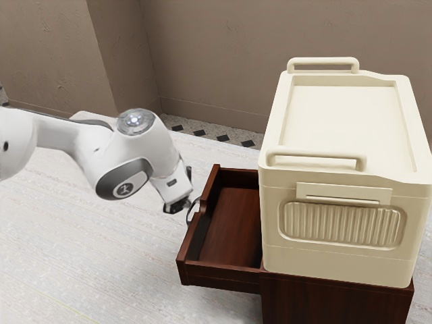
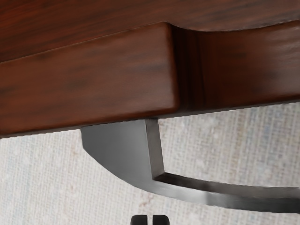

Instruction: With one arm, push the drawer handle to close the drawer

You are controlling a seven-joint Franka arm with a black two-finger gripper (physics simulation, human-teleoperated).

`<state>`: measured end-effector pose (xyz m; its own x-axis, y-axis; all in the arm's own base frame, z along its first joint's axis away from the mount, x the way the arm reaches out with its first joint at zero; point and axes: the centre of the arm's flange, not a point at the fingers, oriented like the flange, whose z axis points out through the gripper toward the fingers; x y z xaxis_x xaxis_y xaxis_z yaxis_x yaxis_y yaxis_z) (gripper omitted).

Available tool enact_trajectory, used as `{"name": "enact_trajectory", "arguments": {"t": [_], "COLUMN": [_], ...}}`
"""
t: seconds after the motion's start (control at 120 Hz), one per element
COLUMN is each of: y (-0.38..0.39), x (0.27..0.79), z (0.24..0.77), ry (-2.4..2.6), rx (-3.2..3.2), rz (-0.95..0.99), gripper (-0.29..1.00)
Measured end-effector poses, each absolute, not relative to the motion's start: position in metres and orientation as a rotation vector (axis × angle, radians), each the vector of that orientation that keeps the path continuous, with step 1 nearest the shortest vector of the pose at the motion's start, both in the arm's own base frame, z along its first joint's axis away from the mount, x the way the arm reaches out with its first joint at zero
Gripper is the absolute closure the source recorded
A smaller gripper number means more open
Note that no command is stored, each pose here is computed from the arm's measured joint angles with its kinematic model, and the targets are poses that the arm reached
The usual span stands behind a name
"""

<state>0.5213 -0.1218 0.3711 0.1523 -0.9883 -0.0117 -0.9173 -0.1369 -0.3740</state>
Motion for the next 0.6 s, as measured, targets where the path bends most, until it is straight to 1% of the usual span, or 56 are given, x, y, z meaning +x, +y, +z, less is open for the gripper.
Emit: {"name": "enact_trajectory", "arguments": {"t": [0.35, 0.6], "y": [-0.135, -0.165], "x": [0.545, 0.55], "z": [0.372, 0.37], "ry": [1.855, 1.91], "rx": [-2.121, -2.074], "rz": [-0.383, -0.401], "gripper": [0.79, 0.79]}}
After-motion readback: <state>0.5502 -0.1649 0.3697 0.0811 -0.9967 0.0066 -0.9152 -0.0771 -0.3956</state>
